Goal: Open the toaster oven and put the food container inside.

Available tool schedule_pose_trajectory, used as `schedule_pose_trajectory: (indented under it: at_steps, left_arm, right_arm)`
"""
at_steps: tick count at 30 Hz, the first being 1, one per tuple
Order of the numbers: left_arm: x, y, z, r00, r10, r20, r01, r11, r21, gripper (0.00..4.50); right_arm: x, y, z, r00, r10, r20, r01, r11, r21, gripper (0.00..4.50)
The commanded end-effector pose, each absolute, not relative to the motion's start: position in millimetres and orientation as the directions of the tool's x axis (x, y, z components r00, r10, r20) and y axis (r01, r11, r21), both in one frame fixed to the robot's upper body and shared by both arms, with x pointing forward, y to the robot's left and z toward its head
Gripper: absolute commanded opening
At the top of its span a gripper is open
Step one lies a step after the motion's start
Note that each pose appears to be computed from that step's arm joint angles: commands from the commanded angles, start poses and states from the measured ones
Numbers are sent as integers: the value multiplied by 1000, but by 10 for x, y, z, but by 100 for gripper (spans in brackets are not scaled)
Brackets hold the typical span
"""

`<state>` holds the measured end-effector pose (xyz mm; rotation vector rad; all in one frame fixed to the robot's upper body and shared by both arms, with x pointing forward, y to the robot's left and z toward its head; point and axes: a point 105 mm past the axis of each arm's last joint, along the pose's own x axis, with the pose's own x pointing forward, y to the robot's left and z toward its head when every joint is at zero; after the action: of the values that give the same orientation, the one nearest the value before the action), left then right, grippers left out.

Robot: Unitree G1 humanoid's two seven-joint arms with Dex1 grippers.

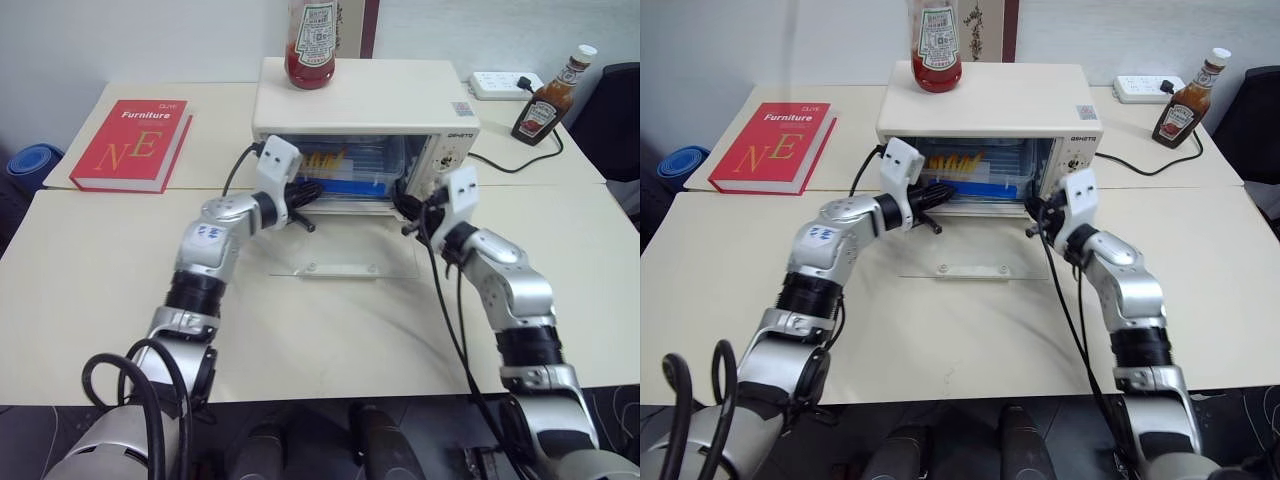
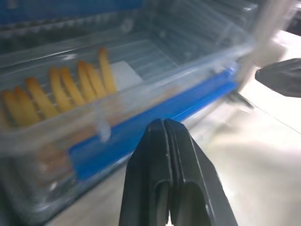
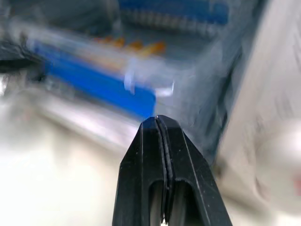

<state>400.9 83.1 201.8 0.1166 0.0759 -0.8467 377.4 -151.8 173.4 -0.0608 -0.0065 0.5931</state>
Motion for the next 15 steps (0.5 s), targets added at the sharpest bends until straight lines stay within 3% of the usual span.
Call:
schedule_pose_trajectory:
  at_steps: [1, 5, 8, 13, 15]
  left_arm:
    - [3524, 1018, 2288, 518, -851, -89, 853, 504, 138, 86]
    - [3014, 1394, 2309, 377, -897, -230, 920, 334, 205, 198]
    - [2838, 1588, 2351, 334, -888, -315, 937, 277, 214, 289]
    - [2825, 1776, 2529, 362, -865, -346, 924, 285, 256, 430]
    - [2807, 1805, 2572, 367, -861, -352, 921, 281, 271, 446]
  right_arm:
    - [3302, -1504, 1836, 751, 660, -27, -660, 749, -63, 0]
    - [2760, -1502, 1515, 671, 725, -158, -726, 685, 58, 0]
    - [2552, -1463, 1294, 642, 732, -228, -730, 675, 110, 0]
    - [2724, -1490, 973, 736, 630, -249, -619, 774, 133, 0]
    - [2870, -1523, 959, 791, 577, -204, -560, 816, 139, 0]
